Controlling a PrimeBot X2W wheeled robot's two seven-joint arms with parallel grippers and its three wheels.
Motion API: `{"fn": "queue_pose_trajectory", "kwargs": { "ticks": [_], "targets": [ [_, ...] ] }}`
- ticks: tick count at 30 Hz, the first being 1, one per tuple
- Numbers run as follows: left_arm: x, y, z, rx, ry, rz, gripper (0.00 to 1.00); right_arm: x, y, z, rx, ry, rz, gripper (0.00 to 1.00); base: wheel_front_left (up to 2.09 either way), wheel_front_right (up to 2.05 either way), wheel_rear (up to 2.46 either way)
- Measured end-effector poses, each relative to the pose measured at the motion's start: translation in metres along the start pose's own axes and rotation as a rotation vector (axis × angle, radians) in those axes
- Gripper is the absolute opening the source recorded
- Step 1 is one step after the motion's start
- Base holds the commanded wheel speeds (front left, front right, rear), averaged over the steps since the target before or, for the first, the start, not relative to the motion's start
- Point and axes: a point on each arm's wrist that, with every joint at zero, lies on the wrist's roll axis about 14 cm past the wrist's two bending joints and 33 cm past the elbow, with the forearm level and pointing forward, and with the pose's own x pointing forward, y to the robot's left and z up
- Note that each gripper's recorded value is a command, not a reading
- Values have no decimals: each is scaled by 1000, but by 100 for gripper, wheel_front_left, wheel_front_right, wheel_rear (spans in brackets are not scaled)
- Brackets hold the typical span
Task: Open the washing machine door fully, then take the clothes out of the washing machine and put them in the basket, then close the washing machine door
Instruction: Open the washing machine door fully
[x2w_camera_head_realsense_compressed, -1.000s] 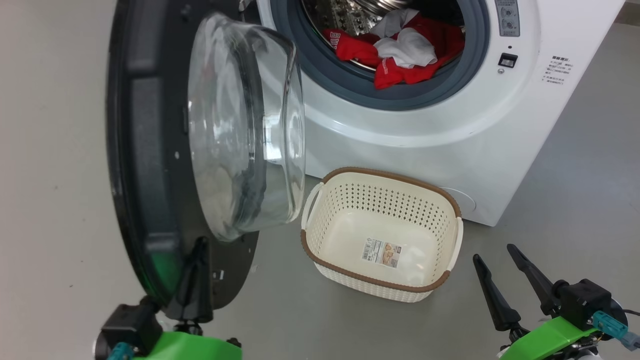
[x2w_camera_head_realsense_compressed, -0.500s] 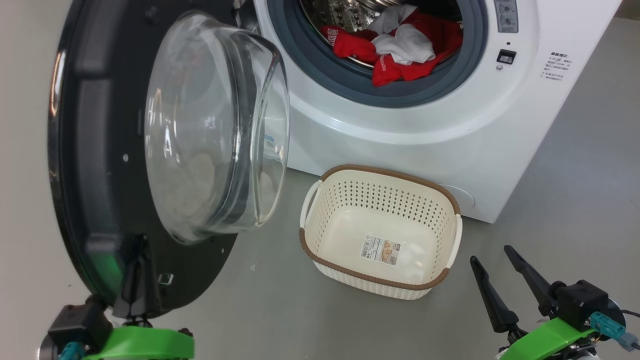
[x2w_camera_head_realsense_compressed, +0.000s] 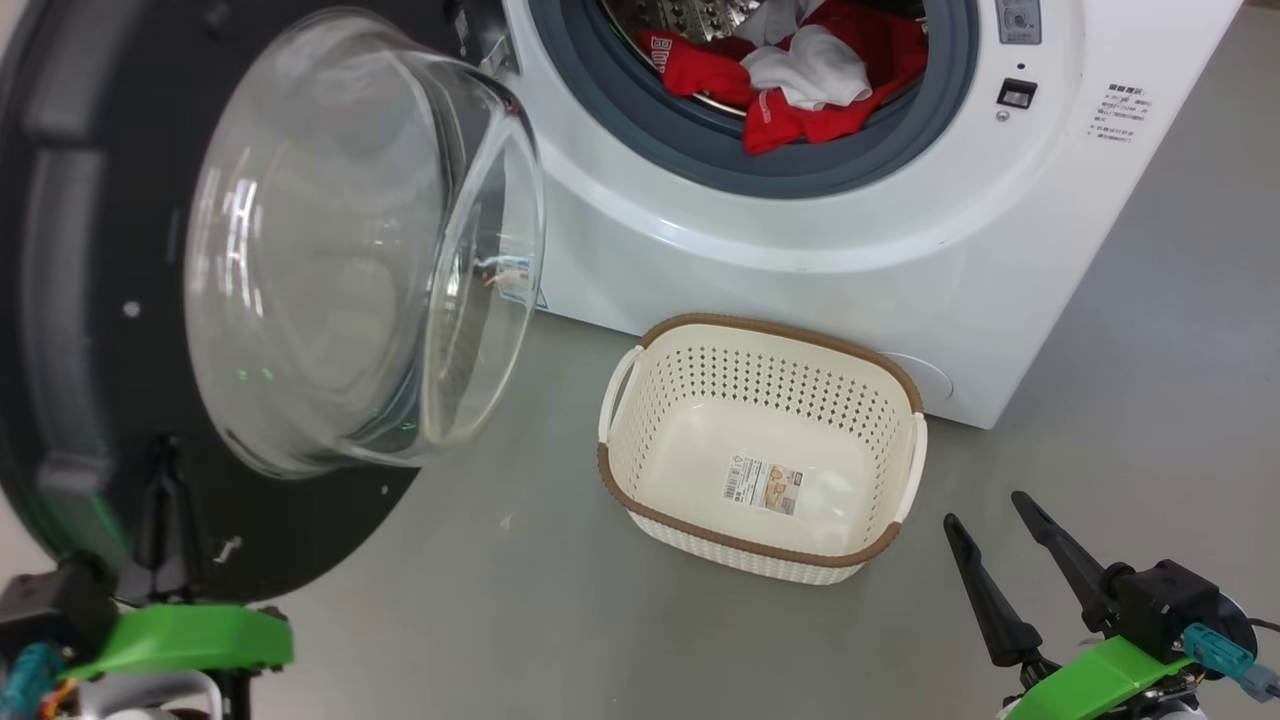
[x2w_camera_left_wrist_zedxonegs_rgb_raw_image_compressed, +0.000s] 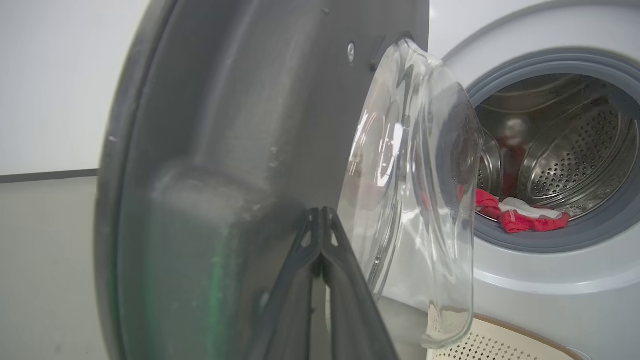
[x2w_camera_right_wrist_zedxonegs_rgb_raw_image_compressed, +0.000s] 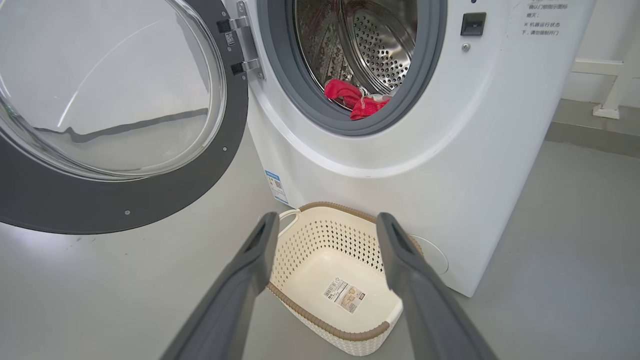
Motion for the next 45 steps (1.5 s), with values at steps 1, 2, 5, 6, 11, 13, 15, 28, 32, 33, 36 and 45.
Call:
{"fn": "queue_pose_trajectory", "kwargs": {
  "ticks": [1,2,5,6,11,13,15,28,32,33,36,45],
  "targets": [
    [2,2,0,3,-1,3,0,0,-1,-1,1,2,-1,100,0,0,0],
    [4,5,0,9,0,10,0,0,-1,-2,1,4,-2,100,0,0,0],
    [11,11,2,18,-3,29,0,0,-4,-5,3,12,-4,100,0,0,0],
    [13,13,2,18,-5,38,0,0,-4,-6,4,14,-5,100,0,0,0],
    [25,25,5,25,-11,79,0,4,-9,-9,6,20,-7,100,0,0,0],
    [29,29,5,33,-11,92,0,6,-11,-9,4,21,-6,100,0,0,0],
    [33,34,5,35,-7,110,0,8,-13,-9,2,21,-6,100,0,0,0],
    [64,59,12,86,-7,175,0,13,-23,-19,6,43,-8,100,0,0,0],
    [69,60,7,99,10,183,0,14,-27,-22,5,50,-10,100,0,0,0],
    [71,61,6,98,14,186,0,16,-27,-21,4,46,-10,100,0,0,0],
    [76,66,4,98,22,203,0,18,-30,-21,5,44,-12,100,0,0,0],
    [87,74,4,108,32,232,0,21,-34,-23,12,42,-16,100,0,0,0]
  ]
}}
